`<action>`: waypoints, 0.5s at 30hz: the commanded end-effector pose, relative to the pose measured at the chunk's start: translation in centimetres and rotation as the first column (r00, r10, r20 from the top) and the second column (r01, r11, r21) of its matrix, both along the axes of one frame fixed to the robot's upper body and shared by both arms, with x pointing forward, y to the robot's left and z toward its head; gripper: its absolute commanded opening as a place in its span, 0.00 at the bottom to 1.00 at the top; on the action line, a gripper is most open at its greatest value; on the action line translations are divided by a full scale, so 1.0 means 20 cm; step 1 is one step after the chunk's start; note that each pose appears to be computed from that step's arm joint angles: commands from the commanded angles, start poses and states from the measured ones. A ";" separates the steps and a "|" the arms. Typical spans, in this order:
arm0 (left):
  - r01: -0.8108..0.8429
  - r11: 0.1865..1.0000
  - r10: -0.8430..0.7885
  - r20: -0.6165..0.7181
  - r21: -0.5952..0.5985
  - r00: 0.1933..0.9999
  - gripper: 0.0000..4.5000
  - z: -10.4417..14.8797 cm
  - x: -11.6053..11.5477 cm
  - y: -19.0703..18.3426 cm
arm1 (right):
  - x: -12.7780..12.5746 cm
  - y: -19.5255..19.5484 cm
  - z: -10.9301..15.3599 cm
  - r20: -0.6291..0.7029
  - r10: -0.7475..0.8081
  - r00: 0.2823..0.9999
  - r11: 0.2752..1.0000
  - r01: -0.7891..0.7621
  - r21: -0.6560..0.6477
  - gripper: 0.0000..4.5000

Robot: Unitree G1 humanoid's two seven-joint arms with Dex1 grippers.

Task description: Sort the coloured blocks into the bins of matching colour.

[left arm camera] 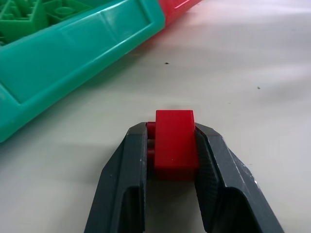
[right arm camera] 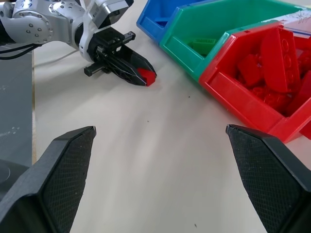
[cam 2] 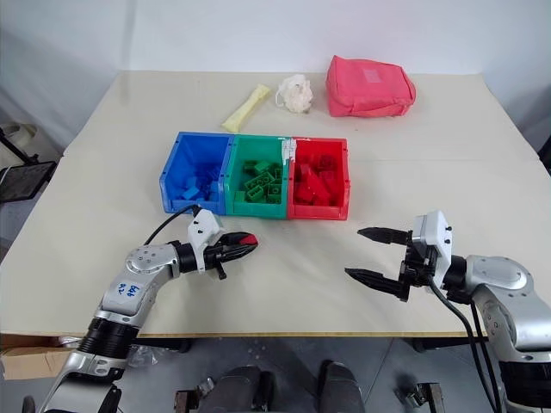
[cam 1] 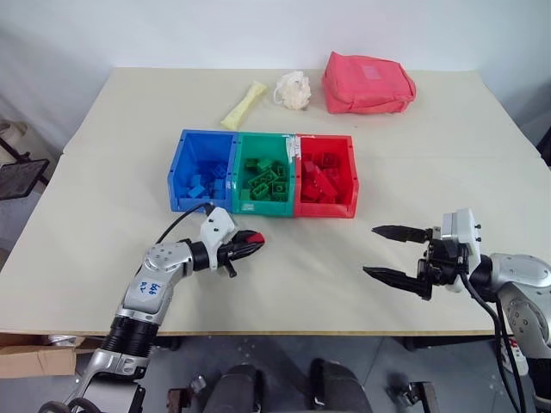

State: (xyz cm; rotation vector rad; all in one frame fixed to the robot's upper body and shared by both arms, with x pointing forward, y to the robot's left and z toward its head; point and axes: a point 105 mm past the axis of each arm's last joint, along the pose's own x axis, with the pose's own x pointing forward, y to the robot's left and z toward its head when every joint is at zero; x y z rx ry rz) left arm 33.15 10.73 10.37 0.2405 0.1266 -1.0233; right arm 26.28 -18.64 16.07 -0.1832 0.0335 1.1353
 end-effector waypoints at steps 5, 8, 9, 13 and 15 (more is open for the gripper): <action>0.090 0.988 -0.068 0.171 -0.127 0.983 0.20 0.32 0.04 -0.22 | -0.02 -0.02 0.07 0.081 -0.034 0.996 0.999 0.032 0.023 1.00; 0.077 0.976 -0.029 0.228 -0.205 0.973 0.20 0.51 0.14 -0.32 | -0.04 -0.04 0.07 0.088 -0.066 0.994 0.998 0.064 0.028 1.00; 0.075 0.975 -0.024 0.236 -0.209 0.971 0.20 0.53 0.16 -0.34 | -0.05 -0.04 0.06 0.088 -0.072 0.994 0.997 0.069 0.030 1.00; 0.099 0.971 -0.037 0.269 -0.219 0.963 0.20 0.58 0.23 -0.42 | -0.07 -0.03 0.05 0.093 -0.090 0.992 0.996 0.086 0.036 1.00; 0.161 0.957 -0.088 0.287 -0.241 0.954 0.20 0.65 0.27 -0.56 | -0.08 -0.03 0.05 0.099 -0.107 0.989 0.994 0.103 0.044 1.00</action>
